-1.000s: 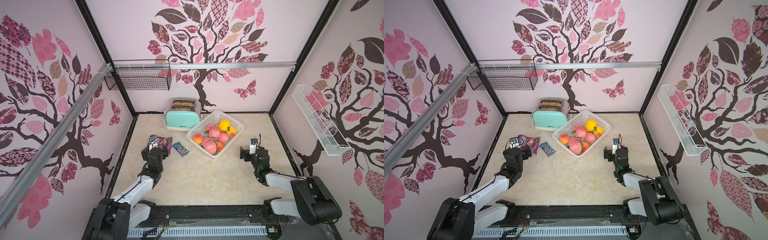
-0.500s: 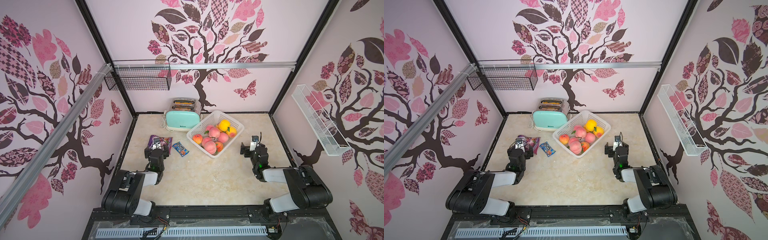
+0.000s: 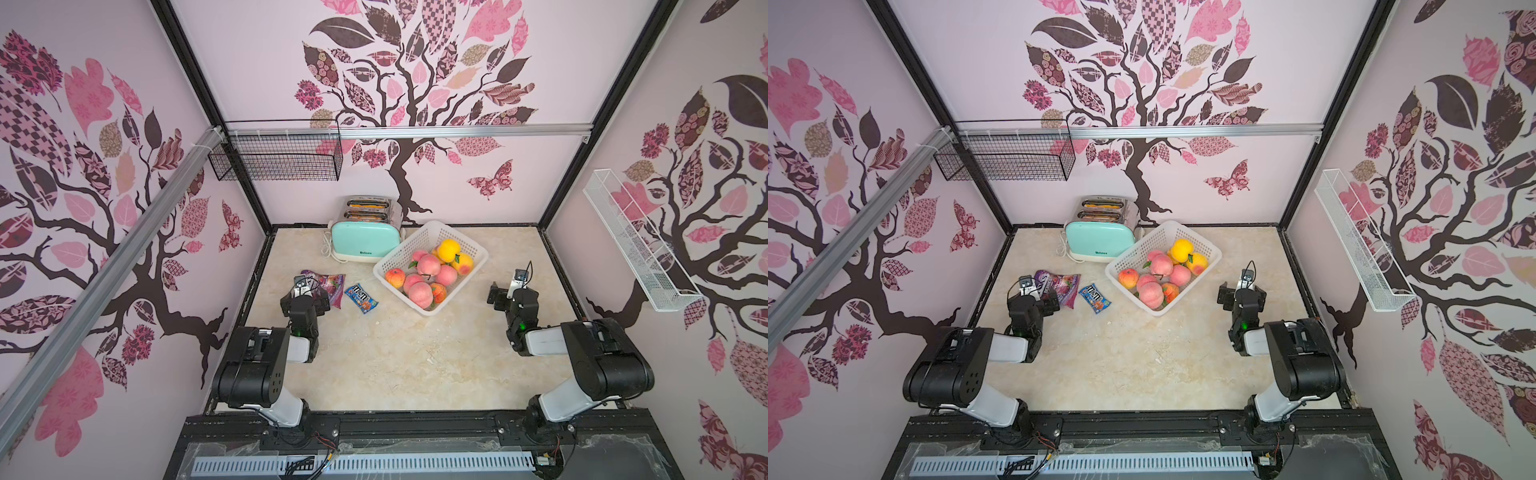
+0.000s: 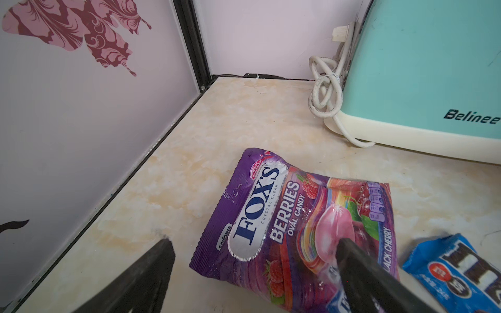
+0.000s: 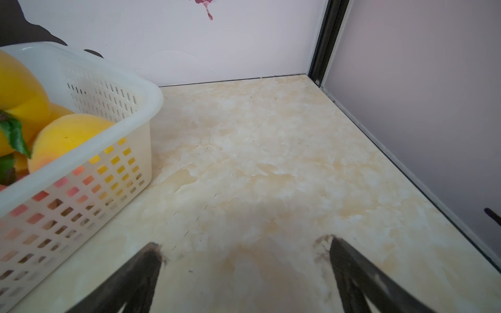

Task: Put the peaches into the basket
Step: Reset both arms

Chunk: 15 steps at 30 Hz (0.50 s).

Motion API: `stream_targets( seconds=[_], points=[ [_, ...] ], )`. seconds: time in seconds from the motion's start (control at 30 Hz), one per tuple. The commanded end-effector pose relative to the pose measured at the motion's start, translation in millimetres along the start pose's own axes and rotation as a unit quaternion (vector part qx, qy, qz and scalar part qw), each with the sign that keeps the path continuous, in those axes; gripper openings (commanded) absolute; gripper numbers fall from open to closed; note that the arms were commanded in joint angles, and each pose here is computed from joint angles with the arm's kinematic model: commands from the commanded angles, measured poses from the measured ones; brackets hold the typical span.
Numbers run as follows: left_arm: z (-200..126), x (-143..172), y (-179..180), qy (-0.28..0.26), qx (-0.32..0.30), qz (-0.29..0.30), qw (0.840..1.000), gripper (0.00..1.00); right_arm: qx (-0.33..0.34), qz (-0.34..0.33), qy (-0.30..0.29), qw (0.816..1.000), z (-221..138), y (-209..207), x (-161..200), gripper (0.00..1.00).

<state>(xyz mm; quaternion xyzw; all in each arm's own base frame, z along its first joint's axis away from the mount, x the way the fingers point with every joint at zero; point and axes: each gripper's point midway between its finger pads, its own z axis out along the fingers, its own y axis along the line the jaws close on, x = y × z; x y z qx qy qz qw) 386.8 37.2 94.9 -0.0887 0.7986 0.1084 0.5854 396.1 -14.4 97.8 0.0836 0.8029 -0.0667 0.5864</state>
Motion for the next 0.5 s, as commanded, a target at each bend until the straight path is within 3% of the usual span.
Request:
stream_targets(
  seconds=[0.0,0.47],
  points=[
    [2.1,-11.8,-2.4,-0.015,0.007,-0.012,1.000,0.97,0.008,0.015,-0.017,1.000,1.5,-2.4,-13.2,0.99],
    [2.7,-11.2,-2.6,-0.013,0.008,-0.012,1.000,0.97,0.009,0.015,-0.018,1.000,1.0,-2.8,-14.3,0.99]
  ],
)
